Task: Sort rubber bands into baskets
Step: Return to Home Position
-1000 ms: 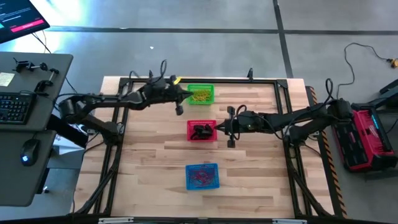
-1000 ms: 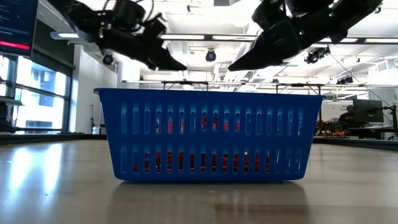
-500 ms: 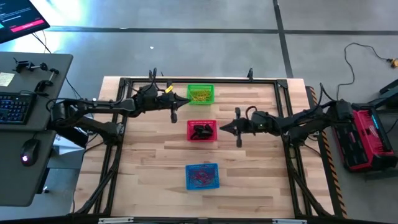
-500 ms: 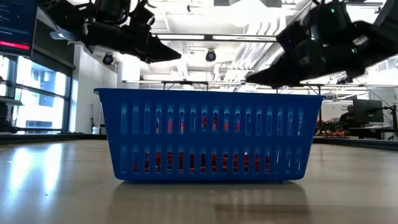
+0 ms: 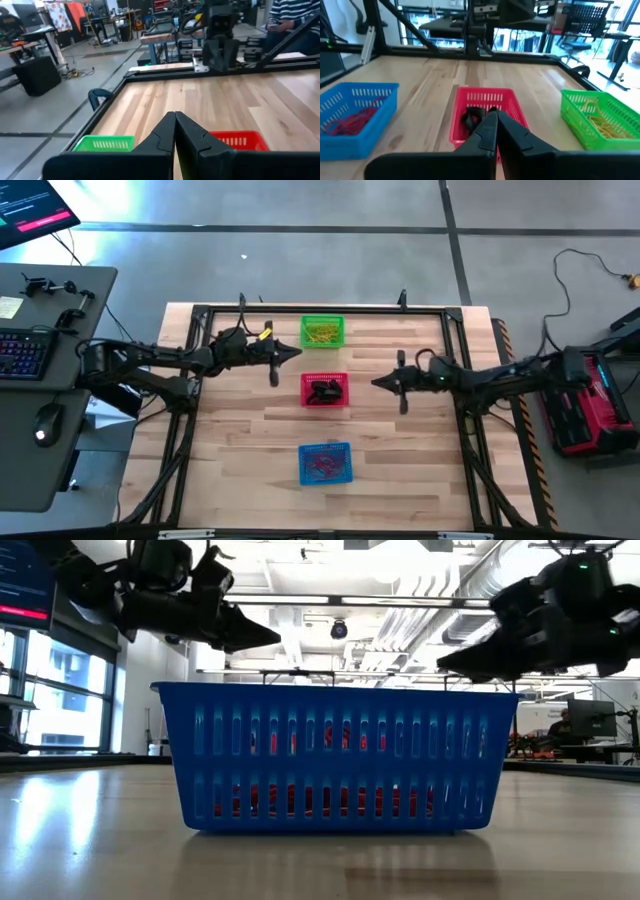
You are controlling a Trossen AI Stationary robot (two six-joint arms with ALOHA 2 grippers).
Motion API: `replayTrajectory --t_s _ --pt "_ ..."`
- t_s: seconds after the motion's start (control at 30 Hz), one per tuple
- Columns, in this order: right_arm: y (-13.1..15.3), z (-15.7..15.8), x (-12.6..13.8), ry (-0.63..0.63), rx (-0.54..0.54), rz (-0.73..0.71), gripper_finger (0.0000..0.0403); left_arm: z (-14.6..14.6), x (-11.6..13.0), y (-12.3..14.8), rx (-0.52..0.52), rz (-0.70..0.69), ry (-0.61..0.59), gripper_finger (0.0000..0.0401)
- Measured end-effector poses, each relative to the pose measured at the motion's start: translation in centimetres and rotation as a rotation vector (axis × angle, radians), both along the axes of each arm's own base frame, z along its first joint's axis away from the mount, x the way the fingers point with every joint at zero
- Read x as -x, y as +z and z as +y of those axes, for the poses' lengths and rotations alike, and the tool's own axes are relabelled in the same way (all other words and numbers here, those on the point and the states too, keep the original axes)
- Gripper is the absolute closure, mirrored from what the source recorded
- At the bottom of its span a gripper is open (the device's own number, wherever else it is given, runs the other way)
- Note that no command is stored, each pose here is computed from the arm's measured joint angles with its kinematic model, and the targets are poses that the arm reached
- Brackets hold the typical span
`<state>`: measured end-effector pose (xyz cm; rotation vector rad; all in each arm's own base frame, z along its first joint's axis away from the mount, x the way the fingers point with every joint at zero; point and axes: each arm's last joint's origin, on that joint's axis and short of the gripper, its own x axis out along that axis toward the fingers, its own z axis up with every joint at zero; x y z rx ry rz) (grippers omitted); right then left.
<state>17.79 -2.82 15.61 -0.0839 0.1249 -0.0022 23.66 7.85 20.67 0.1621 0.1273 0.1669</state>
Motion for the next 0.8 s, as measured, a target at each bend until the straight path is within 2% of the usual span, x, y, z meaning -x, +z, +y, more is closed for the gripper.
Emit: replayTrajectory --t_s 0.2,0.43,0.8 --pt "-0.9 0.3 2.6 -0.017 -0.046 -0.030 0.0403 -0.6 0.8 0.1 -0.008 -0.022 -0.023 0.0401" --pt "-0.6 0.3 3.4 -0.070 -0.039 0.000 0.0403 -1.5 3.5 0.1 -0.023 -0.094 -0.025 0.0401" --pt "-0.2 0.4 4.3 -0.094 -0.027 -0.012 0.0403 -3.2 8.3 -1.5 0.026 -0.176 -0.020 0.0401"
